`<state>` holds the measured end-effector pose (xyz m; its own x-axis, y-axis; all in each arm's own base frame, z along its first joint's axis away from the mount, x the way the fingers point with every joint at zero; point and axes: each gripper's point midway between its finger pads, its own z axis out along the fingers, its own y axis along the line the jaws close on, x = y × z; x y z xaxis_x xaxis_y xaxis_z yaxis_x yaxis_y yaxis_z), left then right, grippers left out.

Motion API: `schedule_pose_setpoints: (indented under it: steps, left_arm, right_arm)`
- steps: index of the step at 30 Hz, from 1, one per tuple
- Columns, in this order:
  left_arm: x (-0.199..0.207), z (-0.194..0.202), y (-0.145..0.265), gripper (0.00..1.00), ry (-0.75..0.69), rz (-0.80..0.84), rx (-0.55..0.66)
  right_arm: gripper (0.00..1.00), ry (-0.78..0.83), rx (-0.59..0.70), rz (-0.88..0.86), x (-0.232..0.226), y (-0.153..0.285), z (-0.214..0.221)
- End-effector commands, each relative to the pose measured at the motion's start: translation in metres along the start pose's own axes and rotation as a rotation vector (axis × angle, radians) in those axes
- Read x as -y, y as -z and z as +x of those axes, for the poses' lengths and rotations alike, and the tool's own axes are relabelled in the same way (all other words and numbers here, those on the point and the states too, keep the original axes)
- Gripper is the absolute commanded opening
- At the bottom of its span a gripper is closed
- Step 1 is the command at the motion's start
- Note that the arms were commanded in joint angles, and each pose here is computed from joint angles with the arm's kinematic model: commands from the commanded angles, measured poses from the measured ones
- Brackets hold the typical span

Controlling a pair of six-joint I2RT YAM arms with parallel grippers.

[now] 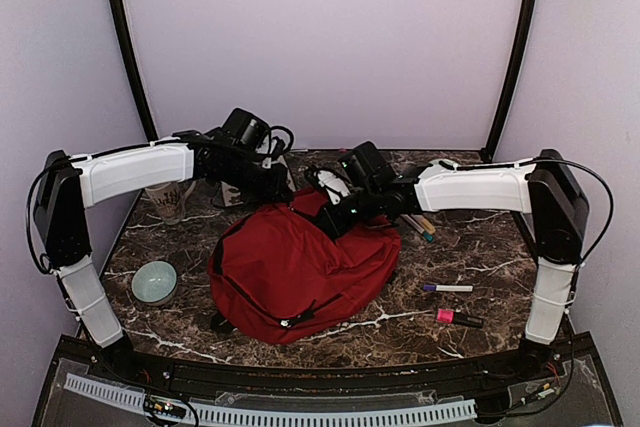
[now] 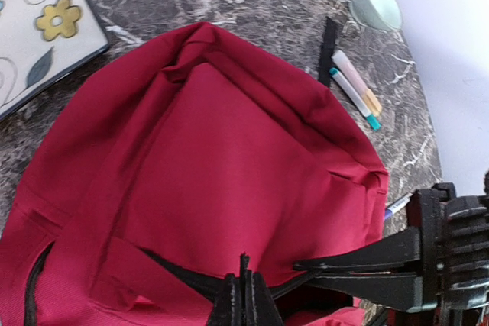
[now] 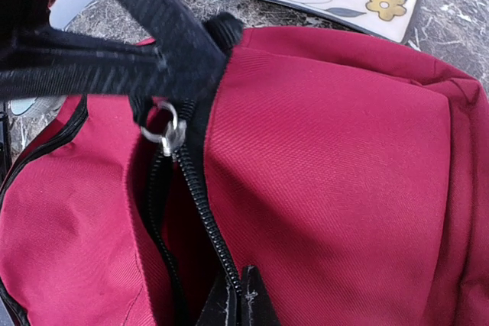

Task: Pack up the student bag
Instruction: Hold the lower front pocket of the student bag, then unzip the lower front pocket of the student bag.

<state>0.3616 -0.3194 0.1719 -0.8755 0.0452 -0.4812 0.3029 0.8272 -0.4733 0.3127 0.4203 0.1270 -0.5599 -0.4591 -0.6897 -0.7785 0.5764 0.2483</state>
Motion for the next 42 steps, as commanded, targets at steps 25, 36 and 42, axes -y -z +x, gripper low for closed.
schedule_pose_setpoints:
  steps: [25,36,42]
  left_arm:
    - [0.012,-0.015,-0.002,0.0,-0.044,0.032,0.037]
    - [0.06,-0.009,-0.005,0.0,-0.087,0.076,0.027]
    - [0.071,0.0,-0.005,0.0,-0.098,0.099,0.007]
  right_arm:
    - [0.0,-0.024,-0.002,0.036,-0.001,0.031,-0.011]
    - [0.0,-0.014,0.007,0.039,-0.001,0.03,-0.014]
    - [0.0,-0.003,0.031,0.071,0.003,0.034,-0.02]
